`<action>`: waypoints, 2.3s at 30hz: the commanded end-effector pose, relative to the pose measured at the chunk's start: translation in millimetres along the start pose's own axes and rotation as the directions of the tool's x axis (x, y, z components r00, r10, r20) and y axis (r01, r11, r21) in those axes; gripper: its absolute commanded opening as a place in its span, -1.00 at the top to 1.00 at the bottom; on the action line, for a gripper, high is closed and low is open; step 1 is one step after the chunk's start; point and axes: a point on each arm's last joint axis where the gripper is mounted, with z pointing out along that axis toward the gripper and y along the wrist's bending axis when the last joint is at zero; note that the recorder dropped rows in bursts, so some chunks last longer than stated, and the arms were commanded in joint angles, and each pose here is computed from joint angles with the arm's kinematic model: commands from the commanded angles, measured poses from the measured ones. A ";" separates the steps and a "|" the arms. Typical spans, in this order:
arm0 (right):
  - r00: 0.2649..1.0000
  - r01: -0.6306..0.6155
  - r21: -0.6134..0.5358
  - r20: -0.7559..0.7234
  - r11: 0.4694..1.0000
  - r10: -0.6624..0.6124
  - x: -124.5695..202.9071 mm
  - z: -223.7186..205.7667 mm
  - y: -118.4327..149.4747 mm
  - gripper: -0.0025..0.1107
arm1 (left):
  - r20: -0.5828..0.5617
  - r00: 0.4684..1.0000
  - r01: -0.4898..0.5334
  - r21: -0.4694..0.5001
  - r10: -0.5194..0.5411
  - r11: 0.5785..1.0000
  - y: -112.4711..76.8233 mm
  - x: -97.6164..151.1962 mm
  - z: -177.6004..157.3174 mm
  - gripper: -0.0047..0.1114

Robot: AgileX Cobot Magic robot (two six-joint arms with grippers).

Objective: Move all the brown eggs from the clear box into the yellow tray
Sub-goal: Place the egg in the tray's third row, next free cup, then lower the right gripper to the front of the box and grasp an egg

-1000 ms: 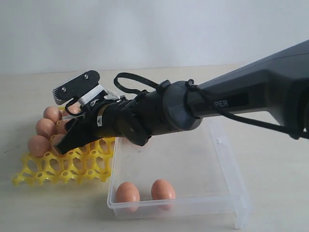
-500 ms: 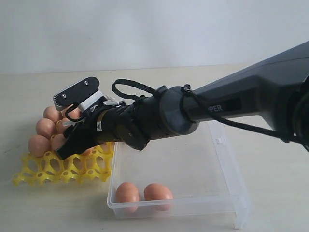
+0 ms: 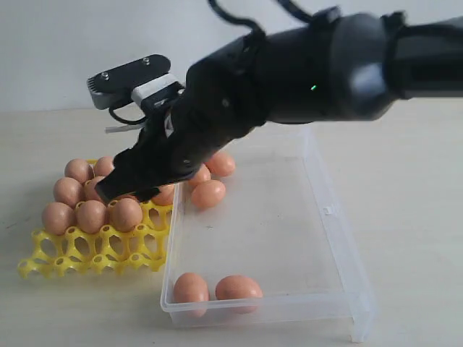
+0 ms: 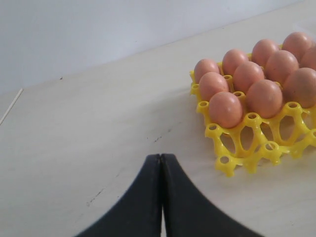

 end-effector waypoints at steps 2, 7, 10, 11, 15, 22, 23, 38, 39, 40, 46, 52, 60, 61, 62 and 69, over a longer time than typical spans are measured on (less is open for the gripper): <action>0.913 -0.038 0.053 -0.403 0.998 0.057 32.6 -29.7 -16.5 -0.09 | 0.018 1.000 0.005 -0.002 -0.004 1.000 0.4 -2.1 -0.9 0.92; 0.839 0.024 -0.029 -0.543 0.999 -0.036 46.5 -26.5 -21.9 -0.09 | 0.018 1.000 0.005 -0.002 -0.004 1.000 0.4 -2.1 -0.9 0.92; 0.823 0.071 -0.126 -0.552 0.989 -0.130 49.9 -18.7 -18.4 -0.10 | 0.018 1.000 0.005 -0.002 -0.004 1.000 0.4 -2.1 -0.9 0.92; 0.814 0.083 -0.158 -0.559 0.984 -0.159 51.7 -16.4 -16.9 -0.10 | 0.018 1.000 0.005 -0.002 -0.004 1.000 0.4 -2.1 -0.9 0.92; 0.774 0.108 -0.207 -0.596 0.972 -0.213 60.6 -0.6 -16.2 -0.11 | 0.018 1.000 0.005 -0.002 -0.004 1.000 0.4 -2.1 -0.9 0.92; 0.769 0.158 -0.209 -0.587 0.965 -0.253 68.1 26.8 -19.5 -0.11 | 0.018 1.000 0.005 -0.002 -0.004 1.000 0.4 -2.1 -0.9 0.92; 0.772 0.159 -0.206 -0.583 0.965 -0.252 68.7 30.2 -19.8 -0.11 | 0.018 1.000 0.005 -0.002 -0.004 1.000 0.4 -2.1 -0.9 0.92; 0.781 0.187 -0.196 -0.565 0.963 -0.267 66.9 31.0 -21.5 -0.10 | 0.018 1.000 0.005 -0.002 -0.004 1.000 0.4 -2.1 -0.9 0.92; 0.777 0.196 -0.193 -0.568 0.961 -0.272 67.1 30.9 -22.2 -0.09 | 0.018 1.000 0.005 -0.002 -0.004 1.000 0.4 -2.1 -0.9 0.92; 0.774 0.200 -0.189 -0.571 0.961 -0.274 67.3 30.7 -23.9 -0.09 | 0.018 1.000 0.005 -0.002 -0.004 1.000 0.4 -2.1 -0.9 0.92; 0.744 0.251 -0.223 -0.578 0.942 -0.335 69.4 31.1 -25.0 -0.09 | 0.018 1.000 0.005 -0.002 -0.004 1.000 0.4 -2.1 -0.9 0.92; 0.694 0.350 -0.311 -0.547 0.883 -0.468 72.0 35.2 -24.8 -0.10 | 0.018 1.000 0.005 -0.002 -0.004 1.000 0.4 -2.1 -0.9 0.92; 0.648 0.532 -0.368 -0.403 0.763 -0.646 67.6 49.1 -25.1 -0.21 | 0.018 1.000 0.005 -0.002 -0.004 1.000 0.4 -2.1 -0.9 0.92; 0.662 0.526 -0.359 -0.396 0.771 -0.636 66.6 49.7 -24.6 -0.21 | 0.018 1.000 0.005 -0.002 -0.004 1.000 0.4 -2.1 -0.9 0.92; 0.688 0.505 -0.335 -0.400 0.795 -0.606 65.3 50.5 -24.7 -0.21 | 0.018 1.000 0.005 -0.002 -0.004 1.000 0.4 -2.1 -0.9 0.92; 0.756 0.427 -0.267 -0.419 0.864 -0.503 64.5 55.5 -25.3 -0.19 | 0.018 1.000 0.005 -0.002 -0.004 1.000 0.4 -2.1 -0.9 0.92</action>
